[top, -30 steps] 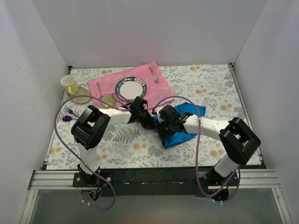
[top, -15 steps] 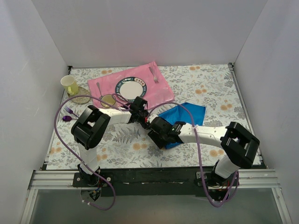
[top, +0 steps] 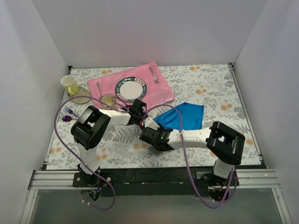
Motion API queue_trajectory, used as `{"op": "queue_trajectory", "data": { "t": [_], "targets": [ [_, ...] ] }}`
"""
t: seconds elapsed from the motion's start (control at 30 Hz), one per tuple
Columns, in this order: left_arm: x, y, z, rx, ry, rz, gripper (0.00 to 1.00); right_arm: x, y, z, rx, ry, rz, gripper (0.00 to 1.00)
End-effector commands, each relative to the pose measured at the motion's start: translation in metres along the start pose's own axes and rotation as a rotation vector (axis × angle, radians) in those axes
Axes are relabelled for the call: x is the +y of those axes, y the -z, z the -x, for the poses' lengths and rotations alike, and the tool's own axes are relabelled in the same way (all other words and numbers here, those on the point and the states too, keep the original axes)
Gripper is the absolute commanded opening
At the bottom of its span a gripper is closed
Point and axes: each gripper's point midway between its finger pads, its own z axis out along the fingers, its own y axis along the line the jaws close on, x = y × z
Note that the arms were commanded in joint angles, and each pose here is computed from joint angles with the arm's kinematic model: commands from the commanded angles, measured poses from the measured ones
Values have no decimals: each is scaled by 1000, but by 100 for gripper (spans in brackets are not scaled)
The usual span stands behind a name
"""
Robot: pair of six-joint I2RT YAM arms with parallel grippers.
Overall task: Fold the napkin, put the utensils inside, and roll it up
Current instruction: Roll the napkin with the utensil
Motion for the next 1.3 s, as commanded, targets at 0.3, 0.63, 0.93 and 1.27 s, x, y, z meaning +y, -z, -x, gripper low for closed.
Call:
{"op": "queue_trajectory", "data": {
  "t": [0.3, 0.63, 0.93, 1.27],
  "targets": [
    [6, 15, -8, 25, 21, -17, 0, -19, -5, -36, 68, 83, -166, 29],
    [5, 11, -3, 30, -35, -20, 0, 7, -4, -23, 67, 111, -6, 1],
    [-5, 26, 8, -49, -203, -25, 40, 25, 3, -3, 119, -13, 264, 1],
    [-14, 51, 15, -83, -237, -28, 57, 30, 10, 9, 169, -205, 544, 1]
  ]
}}
